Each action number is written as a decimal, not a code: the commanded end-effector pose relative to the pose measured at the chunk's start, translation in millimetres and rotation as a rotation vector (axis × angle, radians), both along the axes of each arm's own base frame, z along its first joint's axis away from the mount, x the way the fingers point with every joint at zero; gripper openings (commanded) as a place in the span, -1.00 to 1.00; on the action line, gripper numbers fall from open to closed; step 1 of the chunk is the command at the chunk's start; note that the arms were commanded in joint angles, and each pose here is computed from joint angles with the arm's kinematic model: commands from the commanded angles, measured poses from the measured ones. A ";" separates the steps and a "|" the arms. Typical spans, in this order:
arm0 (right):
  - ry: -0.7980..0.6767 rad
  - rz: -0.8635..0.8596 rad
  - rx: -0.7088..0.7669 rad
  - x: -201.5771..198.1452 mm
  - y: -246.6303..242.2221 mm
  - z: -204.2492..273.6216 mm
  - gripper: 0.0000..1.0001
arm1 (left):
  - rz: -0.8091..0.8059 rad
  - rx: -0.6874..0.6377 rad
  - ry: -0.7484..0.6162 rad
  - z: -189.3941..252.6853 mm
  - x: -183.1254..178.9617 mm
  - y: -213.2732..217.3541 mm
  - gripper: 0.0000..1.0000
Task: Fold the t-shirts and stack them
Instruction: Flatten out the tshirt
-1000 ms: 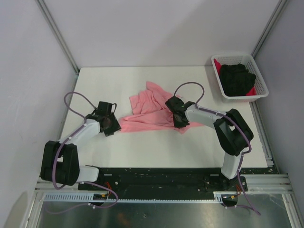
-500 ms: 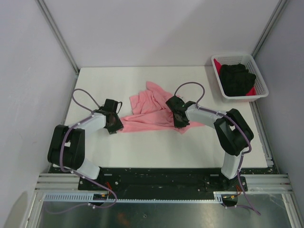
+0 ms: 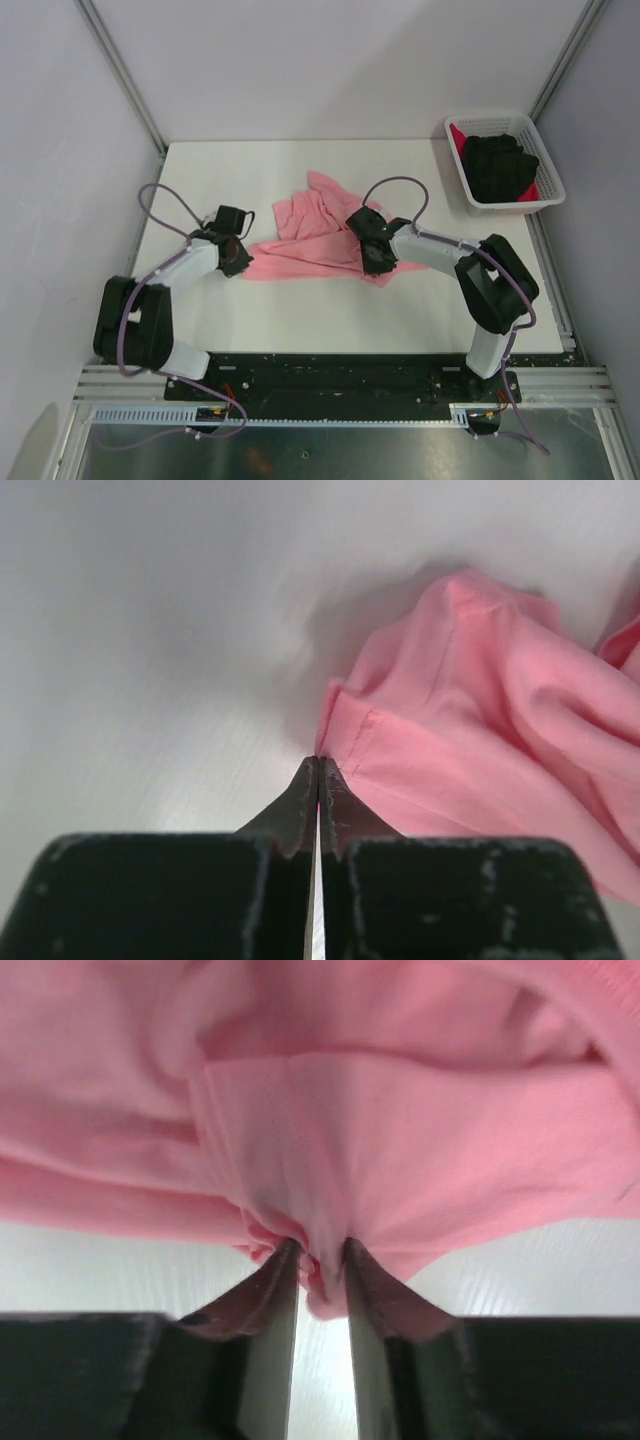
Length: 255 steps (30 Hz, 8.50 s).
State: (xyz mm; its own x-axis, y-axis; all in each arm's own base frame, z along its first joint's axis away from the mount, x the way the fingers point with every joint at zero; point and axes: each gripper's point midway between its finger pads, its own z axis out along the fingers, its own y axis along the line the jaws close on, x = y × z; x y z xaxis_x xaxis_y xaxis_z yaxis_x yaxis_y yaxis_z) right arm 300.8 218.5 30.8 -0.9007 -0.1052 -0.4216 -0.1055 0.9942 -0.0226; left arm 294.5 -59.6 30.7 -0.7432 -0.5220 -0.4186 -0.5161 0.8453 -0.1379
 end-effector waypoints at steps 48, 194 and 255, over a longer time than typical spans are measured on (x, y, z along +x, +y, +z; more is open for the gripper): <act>-0.132 -0.078 0.110 19.3 38.5 12.3 -0.60 | 0.189 0.141 -0.102 43.7 -37.5 63.2 -1.00; 0.100 -0.545 0.230 -75.5 -129.7 -9.8 -0.06 | 0.320 0.102 -0.037 39.9 -25.6 106.8 -1.00; 0.034 -0.563 0.372 -40.8 -158.3 22.3 -1.00 | 0.197 0.056 0.078 -8.3 -62.3 43.7 -0.84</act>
